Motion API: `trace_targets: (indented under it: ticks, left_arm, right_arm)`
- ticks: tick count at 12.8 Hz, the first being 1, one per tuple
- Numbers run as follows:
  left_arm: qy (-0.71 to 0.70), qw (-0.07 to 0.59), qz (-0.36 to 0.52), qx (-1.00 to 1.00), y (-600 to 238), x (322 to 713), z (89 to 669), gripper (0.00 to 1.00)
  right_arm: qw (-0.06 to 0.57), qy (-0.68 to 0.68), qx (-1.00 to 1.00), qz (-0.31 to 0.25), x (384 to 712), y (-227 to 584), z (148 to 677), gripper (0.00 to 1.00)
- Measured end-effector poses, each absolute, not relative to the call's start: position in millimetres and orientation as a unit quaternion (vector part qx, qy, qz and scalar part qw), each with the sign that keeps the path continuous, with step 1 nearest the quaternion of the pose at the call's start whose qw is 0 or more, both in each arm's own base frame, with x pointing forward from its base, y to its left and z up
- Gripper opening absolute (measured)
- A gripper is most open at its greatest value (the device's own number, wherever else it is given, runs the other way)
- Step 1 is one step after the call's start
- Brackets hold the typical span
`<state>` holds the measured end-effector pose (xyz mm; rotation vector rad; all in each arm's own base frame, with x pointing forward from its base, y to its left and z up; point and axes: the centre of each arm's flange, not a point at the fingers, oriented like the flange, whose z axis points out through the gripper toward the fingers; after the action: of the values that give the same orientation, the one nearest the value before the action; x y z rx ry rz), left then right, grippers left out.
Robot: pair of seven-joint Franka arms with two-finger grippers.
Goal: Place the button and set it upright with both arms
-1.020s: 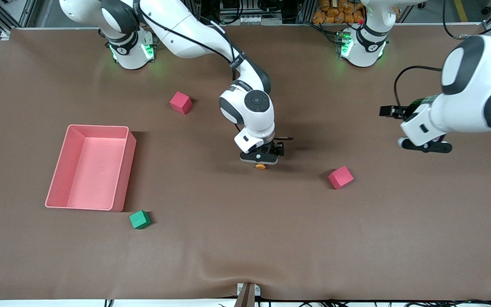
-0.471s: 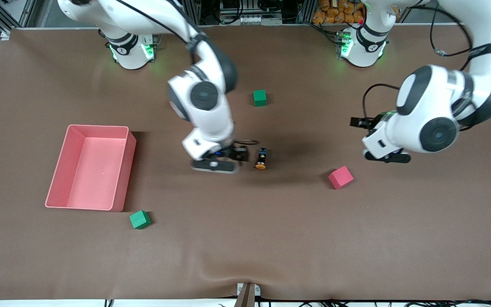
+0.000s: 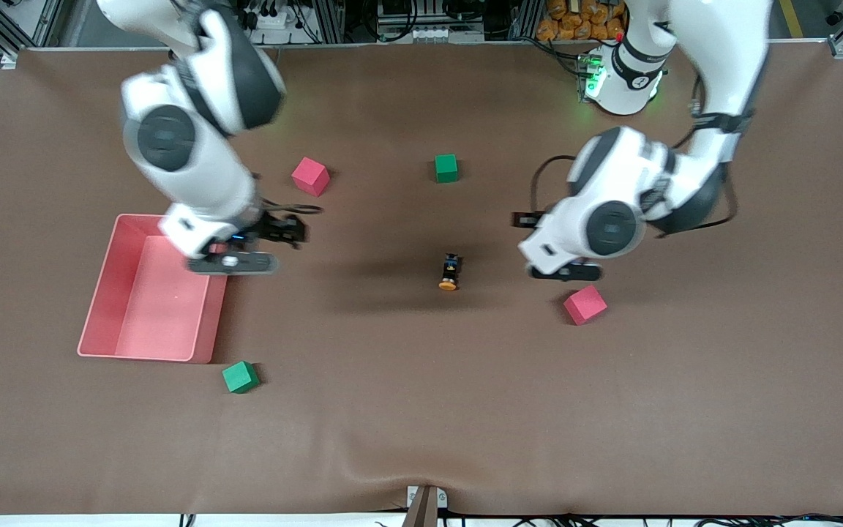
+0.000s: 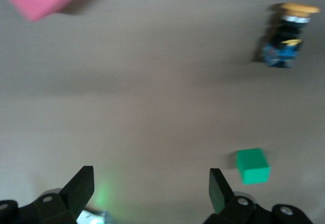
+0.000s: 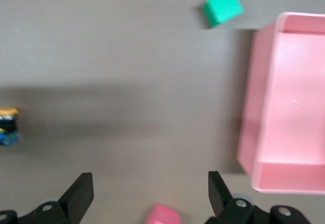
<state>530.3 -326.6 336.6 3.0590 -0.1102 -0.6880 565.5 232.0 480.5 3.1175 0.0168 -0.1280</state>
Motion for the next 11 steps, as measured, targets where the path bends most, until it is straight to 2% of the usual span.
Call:
trace_targets:
  ticks: [5, 11]
  left_arm:
    - [-0.104, 0.031, -0.171, 0.979, -464, 497, 287, 0.95]
    - [-0.138, 0.013, -0.106, 0.985, -477, 520, 245, 0.94]
  right_arm:
    - [-0.004, 0.008, 0.999, -0.053, 558, 87, 553, 1.00]
    - [-0.018, -0.024, 0.999, -0.028, 516, -56, 625, 1.00]
